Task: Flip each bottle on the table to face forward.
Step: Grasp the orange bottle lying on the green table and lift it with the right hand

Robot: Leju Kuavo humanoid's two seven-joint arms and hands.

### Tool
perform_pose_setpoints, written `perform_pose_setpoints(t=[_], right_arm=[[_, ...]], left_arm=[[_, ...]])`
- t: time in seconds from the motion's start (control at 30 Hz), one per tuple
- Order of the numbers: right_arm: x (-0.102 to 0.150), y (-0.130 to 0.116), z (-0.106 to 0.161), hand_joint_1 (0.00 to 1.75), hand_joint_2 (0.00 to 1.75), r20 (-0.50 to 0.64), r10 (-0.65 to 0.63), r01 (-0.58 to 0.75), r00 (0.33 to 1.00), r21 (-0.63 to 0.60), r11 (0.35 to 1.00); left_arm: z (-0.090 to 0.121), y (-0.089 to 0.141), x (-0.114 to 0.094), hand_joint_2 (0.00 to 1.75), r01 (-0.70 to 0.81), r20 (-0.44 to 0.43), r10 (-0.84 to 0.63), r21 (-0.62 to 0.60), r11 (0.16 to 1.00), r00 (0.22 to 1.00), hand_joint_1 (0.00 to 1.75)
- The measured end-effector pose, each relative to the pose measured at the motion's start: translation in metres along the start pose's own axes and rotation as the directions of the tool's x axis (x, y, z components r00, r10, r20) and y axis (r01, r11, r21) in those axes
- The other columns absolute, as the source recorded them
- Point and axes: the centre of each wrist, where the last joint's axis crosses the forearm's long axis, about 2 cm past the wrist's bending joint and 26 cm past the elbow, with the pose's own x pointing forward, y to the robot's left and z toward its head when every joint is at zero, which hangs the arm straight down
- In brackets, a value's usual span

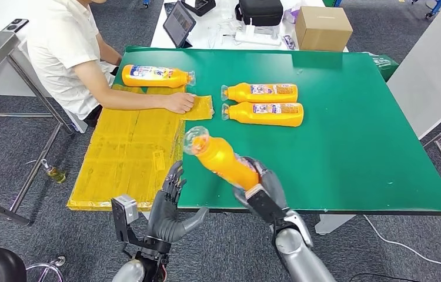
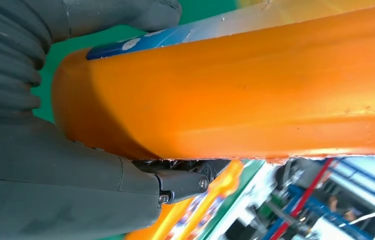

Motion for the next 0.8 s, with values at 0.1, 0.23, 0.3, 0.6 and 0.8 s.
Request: perform_pose_setpoints(t=[0.1,0.23,0.3,0.6,0.8], right_arm=[[0.011,0.018,-0.002,1.75,1.75,0.035,-0.032,0.031,0.999,0.021,0.999],[0.024,0.038,-0.005,1.75,1.75,0.073,-0.06,0.055,0.996,0.063,0.996],[0.028,0.047,-0.006,1.75,1.75,0.086,-0.071,0.063,0.994,0.088,0.994],[0.045,0.079,-0.003,1.75,1.75,0.15,-0.093,0.065,0.984,0.183,0.981],[0.048,0.083,-0.006,1.75,1.75,0.161,-0.079,0.045,0.984,0.203,0.978]], left_arm=[[-0.004,-0.001,-0.001,1.75,-0.018,-0.027,0.018,0.006,1.0,0.999,0.0],[-0.009,-0.002,-0.002,1.75,-0.035,-0.041,0.035,-0.003,0.999,0.999,0.0],[-0.011,-0.004,-0.002,1.75,-0.054,-0.048,0.053,-0.014,0.998,0.997,0.0],[-0.022,-0.005,0.003,1.75,-0.16,-0.04,0.162,0.057,0.985,0.986,0.0],[-0.023,-0.005,0.004,1.75,-0.194,-0.019,0.196,0.092,0.977,0.98,0.03]])
